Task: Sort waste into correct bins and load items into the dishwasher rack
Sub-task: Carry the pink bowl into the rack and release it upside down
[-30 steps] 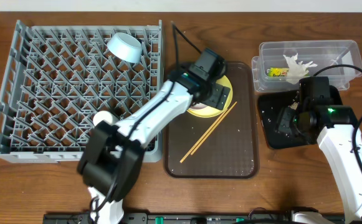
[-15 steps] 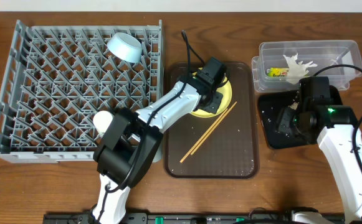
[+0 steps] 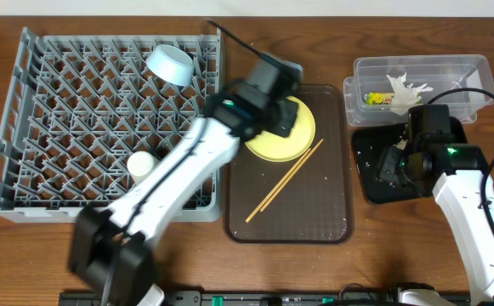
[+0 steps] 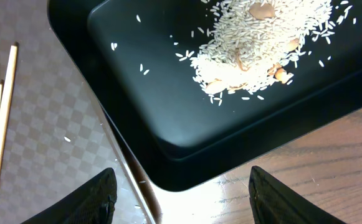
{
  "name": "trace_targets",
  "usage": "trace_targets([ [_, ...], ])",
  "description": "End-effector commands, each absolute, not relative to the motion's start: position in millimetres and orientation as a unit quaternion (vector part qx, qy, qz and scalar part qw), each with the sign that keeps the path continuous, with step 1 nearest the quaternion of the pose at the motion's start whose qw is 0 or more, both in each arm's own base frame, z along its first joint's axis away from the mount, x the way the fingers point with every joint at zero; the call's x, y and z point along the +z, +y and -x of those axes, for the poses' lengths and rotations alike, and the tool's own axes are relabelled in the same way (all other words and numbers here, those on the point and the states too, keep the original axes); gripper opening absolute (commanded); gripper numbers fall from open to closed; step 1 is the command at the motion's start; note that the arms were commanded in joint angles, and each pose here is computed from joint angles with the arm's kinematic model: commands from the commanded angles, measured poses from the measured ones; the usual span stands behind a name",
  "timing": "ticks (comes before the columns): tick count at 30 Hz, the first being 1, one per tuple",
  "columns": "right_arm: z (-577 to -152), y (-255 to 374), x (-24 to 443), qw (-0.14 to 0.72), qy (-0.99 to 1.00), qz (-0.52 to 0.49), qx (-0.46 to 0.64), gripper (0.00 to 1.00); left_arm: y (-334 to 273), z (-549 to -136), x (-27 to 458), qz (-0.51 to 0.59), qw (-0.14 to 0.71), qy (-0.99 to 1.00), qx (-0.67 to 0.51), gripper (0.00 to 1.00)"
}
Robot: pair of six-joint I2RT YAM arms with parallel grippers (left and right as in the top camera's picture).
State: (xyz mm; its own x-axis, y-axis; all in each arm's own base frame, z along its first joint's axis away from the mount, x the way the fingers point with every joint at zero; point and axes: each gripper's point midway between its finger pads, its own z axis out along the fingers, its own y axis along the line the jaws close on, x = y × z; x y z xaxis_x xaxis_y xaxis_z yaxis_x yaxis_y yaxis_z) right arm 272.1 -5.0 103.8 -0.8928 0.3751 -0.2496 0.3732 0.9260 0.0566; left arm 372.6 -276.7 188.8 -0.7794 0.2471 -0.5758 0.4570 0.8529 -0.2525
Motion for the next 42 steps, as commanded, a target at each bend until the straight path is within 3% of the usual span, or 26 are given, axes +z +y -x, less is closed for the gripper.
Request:
trace_targets([
  [1, -276, -8, 113, 0.144, 0.970, -0.194, 0.001, 0.66, -262, -372, 214, -0.169, 0.250, 0.910, -0.282, 0.07],
  [11, -277, -8, 113, 0.145, 0.971, -0.191, 0.001, 0.66, -158, -403, 241, -0.054, 0.196, 0.851, -0.485, 0.08],
  [22, -277, -8, 113, 0.146, 0.971, -0.191, 0.001, 0.66, -84, -424, 226, 0.039, 0.139, 0.753, -0.642, 0.08],
  [32, -277, -8, 113, 0.146, 0.971, -0.191, 0.001, 0.66, -53, -439, 180, 0.104, 0.111, 0.739, -0.656, 0.08],
  [42, -277, -8, 113, 0.146, 0.971, -0.191, 0.001, 0.66, -20, -440, 133, 0.175, 0.103, 0.787, -0.582, 0.11],
])
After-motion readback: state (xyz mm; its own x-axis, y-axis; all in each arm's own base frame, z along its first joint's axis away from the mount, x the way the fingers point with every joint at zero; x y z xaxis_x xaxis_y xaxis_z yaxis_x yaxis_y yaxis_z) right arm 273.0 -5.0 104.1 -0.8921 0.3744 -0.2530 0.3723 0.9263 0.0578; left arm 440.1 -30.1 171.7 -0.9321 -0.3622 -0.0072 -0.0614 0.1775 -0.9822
